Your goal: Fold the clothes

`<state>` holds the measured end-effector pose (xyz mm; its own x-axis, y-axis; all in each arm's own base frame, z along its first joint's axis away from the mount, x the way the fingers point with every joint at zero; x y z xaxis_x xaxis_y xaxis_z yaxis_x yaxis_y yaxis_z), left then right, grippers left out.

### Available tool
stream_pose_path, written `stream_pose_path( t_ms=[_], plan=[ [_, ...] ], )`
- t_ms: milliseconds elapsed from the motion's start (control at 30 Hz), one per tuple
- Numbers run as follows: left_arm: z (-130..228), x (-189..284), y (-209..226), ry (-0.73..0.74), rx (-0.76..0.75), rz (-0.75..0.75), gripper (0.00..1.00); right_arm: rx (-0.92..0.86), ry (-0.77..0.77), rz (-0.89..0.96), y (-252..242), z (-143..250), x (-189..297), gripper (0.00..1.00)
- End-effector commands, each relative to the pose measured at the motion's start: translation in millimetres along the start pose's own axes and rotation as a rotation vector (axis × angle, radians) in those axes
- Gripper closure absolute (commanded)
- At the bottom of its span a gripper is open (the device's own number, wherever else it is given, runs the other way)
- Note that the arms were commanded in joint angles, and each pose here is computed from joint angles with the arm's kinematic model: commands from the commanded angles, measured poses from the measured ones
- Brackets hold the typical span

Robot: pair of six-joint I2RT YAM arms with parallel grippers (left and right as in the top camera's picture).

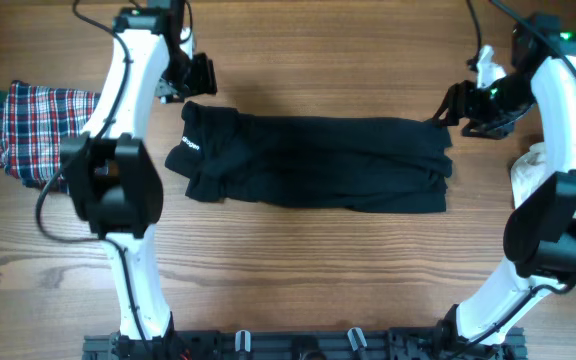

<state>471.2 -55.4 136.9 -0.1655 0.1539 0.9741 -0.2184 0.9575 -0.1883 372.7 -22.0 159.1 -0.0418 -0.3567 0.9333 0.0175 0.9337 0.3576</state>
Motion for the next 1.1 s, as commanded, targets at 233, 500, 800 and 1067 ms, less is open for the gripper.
stream_pose_path(
  t_ms=[233, 500, 800, 1067],
  plan=[
    [75, 33, -48, 0.178, -0.153, 0.086, 0.94, 0.0, 0.24, -0.035, 31, 60, -115, 0.36],
    [149, -95, -14, 0.263, -0.201, -0.156, 0.95, -0.119, 0.078, 0.45, -36, 32, -112, 0.38],
    [132, -98, -2, 0.207, -0.145, -0.109, 0.92, -0.155, 0.053, 0.39, -66, 30, -95, 0.41],
    [111, -36, -31, 0.096, -0.174, -0.039, 0.84, -0.158, -0.043, 0.044, -51, 29, -62, 0.07]
  ],
)
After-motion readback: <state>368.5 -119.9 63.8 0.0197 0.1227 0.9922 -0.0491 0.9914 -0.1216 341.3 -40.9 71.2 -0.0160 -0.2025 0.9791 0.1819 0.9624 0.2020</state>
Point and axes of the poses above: each gripper's point midway between its finger pads, its own x axis back along the fingers, its own y axis along the line the jaws close on, z = x × y, the point moved 4 cm from there along x, back along the fingers, and after that the axes turned 5 degrees about x, right-handed, at the moved point
